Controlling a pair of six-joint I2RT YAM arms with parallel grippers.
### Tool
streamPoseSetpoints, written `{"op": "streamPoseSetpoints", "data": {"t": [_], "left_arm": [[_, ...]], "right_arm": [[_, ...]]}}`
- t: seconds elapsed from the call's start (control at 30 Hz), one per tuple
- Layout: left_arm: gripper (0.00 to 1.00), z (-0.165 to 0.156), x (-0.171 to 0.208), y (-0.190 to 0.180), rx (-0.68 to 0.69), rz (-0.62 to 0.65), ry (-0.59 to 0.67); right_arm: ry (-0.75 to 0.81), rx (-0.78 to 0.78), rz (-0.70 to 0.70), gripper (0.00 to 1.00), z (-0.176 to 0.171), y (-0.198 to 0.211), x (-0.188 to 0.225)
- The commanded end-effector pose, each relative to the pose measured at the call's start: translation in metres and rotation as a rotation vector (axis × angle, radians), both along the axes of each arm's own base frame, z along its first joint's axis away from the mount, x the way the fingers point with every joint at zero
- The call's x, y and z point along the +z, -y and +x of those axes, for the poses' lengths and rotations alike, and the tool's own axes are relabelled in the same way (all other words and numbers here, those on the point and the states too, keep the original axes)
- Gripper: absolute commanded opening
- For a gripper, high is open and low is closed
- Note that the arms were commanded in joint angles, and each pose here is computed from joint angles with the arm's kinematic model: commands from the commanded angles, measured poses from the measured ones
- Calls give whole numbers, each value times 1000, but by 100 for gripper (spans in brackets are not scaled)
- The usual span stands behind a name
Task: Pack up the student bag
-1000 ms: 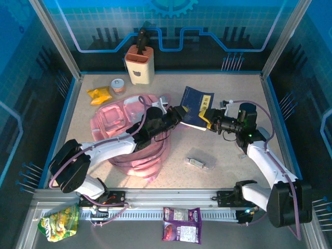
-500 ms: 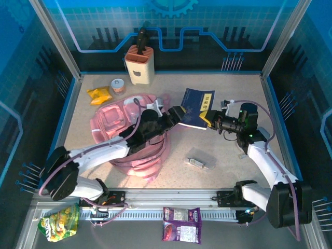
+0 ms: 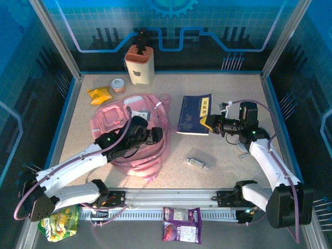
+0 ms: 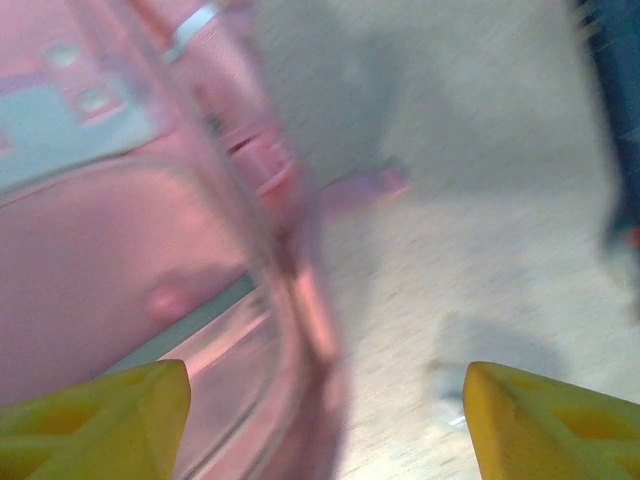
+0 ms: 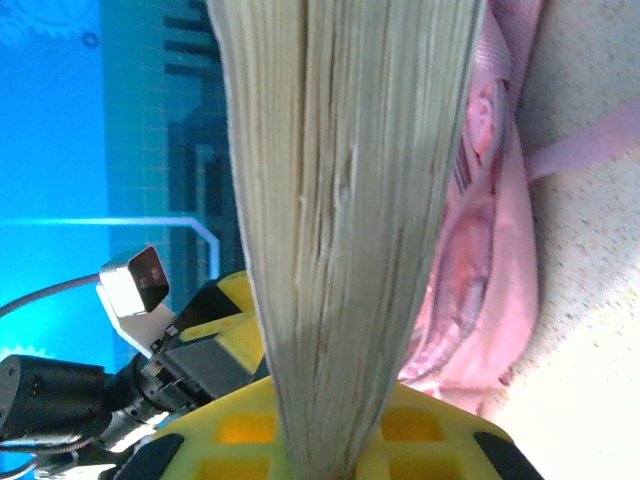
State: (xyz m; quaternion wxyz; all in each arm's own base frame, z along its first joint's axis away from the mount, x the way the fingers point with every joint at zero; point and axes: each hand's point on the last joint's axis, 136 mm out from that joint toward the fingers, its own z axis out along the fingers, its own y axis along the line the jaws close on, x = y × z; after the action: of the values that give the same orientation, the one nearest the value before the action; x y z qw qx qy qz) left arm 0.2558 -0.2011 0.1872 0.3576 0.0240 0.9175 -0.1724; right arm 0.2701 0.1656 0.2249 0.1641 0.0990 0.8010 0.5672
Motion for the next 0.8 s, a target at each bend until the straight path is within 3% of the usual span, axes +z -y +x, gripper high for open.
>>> {"op": "streamPoseSetpoints", "data": {"t": [0.0, 0.17, 0.33, 0.47, 0.77], "left_arm": [[73, -23, -34, -42, -32, 324, -94], [73, -29, -57, -31, -146, 406, -105], [73, -14, -68, -31, -168, 544, -74], [77, -7, -82, -17, -254, 570, -50], [76, 11, -99, -15, -252, 678, -58]], "right_arm": [[16, 73, -38, 6, -16, -3, -1], [-4, 87, -36, 6, -17, -4, -10], [-3, 82, -40, 6, -15, -3, -13], [-8, 86, -34, 6, -14, -4, -15], [-15, 83, -30, 5, -14, -4, -20]]}}
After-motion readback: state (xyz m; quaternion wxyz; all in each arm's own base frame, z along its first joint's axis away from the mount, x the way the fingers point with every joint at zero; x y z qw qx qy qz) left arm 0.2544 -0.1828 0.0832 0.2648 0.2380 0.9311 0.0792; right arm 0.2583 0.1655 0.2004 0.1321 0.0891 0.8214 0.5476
